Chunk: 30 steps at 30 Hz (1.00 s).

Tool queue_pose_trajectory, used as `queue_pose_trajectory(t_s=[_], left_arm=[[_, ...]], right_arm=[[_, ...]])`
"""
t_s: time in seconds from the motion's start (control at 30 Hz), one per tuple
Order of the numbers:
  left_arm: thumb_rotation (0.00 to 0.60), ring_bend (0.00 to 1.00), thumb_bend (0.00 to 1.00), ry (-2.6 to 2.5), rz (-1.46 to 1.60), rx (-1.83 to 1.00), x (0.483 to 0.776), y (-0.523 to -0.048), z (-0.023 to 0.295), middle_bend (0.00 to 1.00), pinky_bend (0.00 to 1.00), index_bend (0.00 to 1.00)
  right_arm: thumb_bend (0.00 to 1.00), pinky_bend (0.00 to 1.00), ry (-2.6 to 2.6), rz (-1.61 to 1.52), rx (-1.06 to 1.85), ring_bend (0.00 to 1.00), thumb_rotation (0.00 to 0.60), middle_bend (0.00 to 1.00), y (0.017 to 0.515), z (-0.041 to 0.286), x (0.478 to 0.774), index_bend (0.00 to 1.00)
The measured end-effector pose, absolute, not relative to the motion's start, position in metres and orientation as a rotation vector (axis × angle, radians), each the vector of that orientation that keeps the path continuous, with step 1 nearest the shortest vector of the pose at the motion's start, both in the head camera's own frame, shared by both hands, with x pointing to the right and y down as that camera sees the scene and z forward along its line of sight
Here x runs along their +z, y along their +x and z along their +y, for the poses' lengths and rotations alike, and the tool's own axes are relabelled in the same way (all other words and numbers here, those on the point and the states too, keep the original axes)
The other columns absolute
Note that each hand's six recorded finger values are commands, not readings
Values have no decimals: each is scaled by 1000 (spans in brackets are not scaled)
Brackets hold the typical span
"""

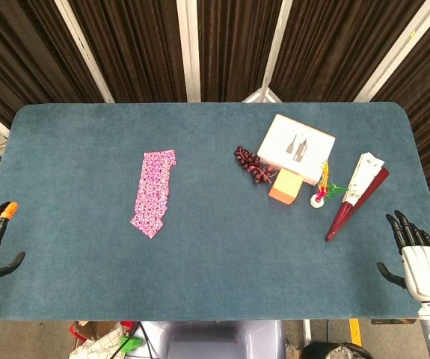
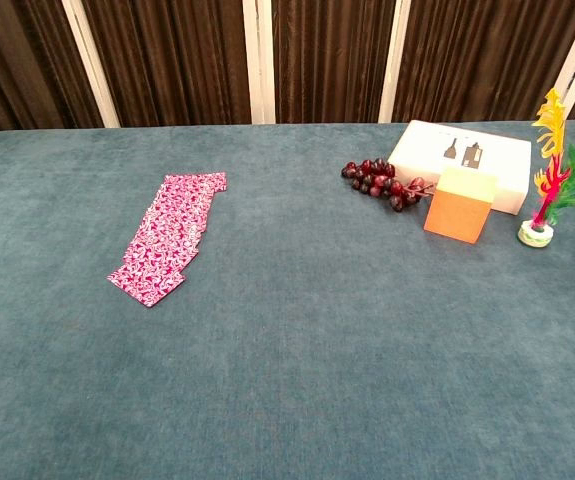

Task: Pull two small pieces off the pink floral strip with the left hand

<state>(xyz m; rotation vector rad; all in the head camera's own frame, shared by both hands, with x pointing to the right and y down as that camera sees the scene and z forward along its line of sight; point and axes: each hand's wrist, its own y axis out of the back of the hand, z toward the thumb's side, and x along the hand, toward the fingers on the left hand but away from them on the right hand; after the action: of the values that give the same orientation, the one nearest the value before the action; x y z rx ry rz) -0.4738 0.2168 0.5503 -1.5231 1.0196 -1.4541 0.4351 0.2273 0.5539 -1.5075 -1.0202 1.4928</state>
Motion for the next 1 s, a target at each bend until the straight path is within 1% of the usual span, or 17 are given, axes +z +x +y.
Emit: queue_pose_trajectory(t_s=[0.37, 0.5, 0.67, 0.83, 0.93, 0.97, 1.0], left_arm=[[600, 11, 373, -1539, 1001, -1458, 554, -472, 217, 67, 185, 86], [600, 13, 373, -1553, 986, -1456, 556, -469, 218, 69, 195, 64], [600, 20, 373, -1588, 985, -1437, 556, -466, 220, 96, 201, 55], [600, 98, 373, -1617, 997, -1419, 556, -466, 219, 176, 229, 51], [600, 237, 392, -1652, 1008, -1396, 559, -465, 215, 280, 356, 50], [600, 309, 418, -1664, 1005, -1392, 560, -464, 213, 348, 422, 49], [600, 343, 438, -1674, 998, -1390, 562, -463, 212, 391, 453, 49]], right_arm=[[247, 241, -1508, -1021, 1492, 177, 600, 74, 435, 227, 554, 0], [247, 241, -1509, -1025, 1501, 177, 600, 74, 437, 227, 555, 0], [247, 241, -1508, -1029, 1511, 177, 600, 74, 439, 227, 555, 0], [248, 241, -1506, -1027, 1507, 177, 600, 74, 437, 226, 554, 0], [247, 241, -1507, -1025, 1508, 177, 600, 74, 437, 226, 555, 0], [247, 241, -1509, -1026, 1507, 177, 600, 74, 436, 226, 555, 0], [247, 241, -1511, -1026, 1506, 177, 600, 74, 436, 226, 555, 0]])
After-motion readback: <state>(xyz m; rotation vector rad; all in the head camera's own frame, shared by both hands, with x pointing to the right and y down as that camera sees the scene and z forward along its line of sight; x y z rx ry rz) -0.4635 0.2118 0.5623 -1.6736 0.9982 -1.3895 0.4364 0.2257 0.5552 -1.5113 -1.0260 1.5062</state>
